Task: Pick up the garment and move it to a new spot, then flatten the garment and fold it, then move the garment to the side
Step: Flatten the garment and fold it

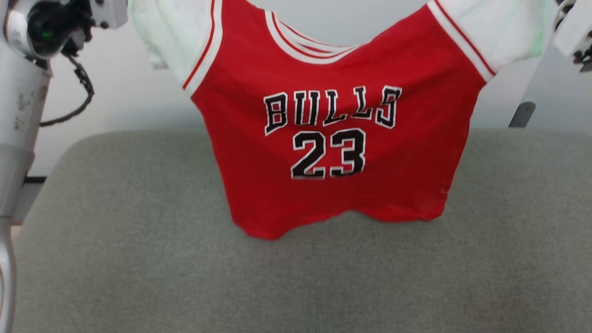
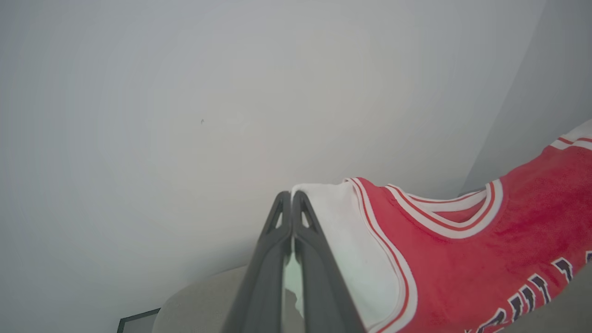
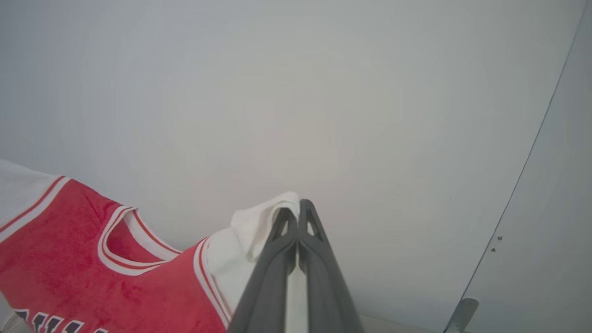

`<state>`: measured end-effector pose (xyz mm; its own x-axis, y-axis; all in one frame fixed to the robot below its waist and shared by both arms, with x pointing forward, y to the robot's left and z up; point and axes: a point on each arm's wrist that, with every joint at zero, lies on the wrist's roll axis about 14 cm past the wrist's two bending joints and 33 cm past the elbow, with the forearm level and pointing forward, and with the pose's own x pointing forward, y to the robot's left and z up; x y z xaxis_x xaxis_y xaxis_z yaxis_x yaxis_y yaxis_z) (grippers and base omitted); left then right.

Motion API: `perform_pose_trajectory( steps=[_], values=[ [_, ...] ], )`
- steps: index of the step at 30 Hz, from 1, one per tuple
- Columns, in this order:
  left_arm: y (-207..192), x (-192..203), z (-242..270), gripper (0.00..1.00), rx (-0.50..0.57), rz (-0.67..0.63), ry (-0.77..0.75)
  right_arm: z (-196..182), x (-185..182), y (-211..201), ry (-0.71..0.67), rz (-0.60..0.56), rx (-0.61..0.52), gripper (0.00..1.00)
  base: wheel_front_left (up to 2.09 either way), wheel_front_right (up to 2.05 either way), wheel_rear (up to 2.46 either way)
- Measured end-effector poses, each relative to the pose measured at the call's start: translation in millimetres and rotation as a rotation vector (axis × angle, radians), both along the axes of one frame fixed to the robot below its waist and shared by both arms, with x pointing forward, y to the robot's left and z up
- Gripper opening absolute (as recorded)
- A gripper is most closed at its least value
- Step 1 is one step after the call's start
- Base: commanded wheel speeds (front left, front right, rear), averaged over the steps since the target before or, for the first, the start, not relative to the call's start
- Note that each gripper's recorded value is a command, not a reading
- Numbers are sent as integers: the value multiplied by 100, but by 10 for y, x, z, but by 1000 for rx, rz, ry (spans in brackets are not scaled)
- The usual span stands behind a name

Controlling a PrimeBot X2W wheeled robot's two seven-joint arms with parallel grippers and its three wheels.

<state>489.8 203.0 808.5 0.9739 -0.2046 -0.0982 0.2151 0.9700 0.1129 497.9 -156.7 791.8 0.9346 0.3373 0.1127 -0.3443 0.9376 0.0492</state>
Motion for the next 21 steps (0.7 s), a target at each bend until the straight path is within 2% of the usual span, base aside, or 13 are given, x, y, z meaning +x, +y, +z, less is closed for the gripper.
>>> perform_pose_trajectory(
  steps=[4,7,10,14,16,18,21],
  values=[
    [-60,166,-53,0,15,-3,5,22,171,-27,-9,-28,-25,0,0,0,0],
    [-130,357,-9,0,30,-7,-43,157,352,17,-68,-48,-68,0,0,0,0],
    [-237,617,77,0,37,-18,-138,335,581,11,-192,-94,-131,0,0,0,0],
    [-401,973,295,0,36,-27,-340,488,929,-59,-400,-165,-205,0,0,0,0],
    [-451,1124,417,0,-1,-32,-440,541,1093,-96,-501,-200,-257,0,0,0,0],
    [-487,1267,458,0,-11,-41,-534,530,1254,-125,-586,-225,-314,0,0,0,0],
    [-528,1502,344,0,-49,-66,-596,378,1522,-154,-638,-256,-426,0,0,0,0]
  ],
)
